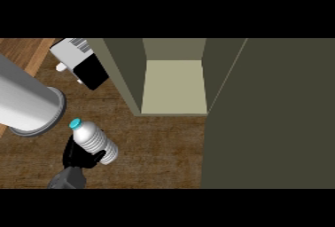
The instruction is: Pick up the bottled water, place it into the cabinet and close the cabinet
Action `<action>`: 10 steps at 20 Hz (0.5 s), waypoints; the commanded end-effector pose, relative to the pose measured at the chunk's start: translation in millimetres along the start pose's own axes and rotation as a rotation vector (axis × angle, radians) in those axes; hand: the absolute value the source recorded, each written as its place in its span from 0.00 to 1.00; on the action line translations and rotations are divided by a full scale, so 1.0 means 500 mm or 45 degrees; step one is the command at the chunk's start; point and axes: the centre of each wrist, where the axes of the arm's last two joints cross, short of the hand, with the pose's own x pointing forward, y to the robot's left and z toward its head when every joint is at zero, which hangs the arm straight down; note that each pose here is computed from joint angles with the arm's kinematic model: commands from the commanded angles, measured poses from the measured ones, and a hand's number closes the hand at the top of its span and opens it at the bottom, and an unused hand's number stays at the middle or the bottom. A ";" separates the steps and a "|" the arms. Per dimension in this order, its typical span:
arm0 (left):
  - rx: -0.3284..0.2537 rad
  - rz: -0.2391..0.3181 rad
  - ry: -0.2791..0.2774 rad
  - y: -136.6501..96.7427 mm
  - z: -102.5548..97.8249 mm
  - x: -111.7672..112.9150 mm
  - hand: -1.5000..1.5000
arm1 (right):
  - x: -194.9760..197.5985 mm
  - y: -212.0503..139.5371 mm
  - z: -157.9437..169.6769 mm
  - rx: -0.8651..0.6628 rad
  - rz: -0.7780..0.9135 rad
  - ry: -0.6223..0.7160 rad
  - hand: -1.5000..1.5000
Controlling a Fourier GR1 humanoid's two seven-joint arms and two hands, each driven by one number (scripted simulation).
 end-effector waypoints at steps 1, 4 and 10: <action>-0.065 -0.022 -0.011 -0.044 0.001 0.015 1.00 | 0.042 -0.005 -0.026 0.018 0.009 -0.001 0.00; -0.112 -0.036 -0.011 -0.082 -0.024 0.036 1.00 | 0.026 0.034 -0.013 0.025 -0.025 0.007 0.00; -0.145 -0.079 -0.054 -0.180 -0.044 0.068 1.00 | -0.007 0.009 0.012 0.019 -0.023 0.011 0.00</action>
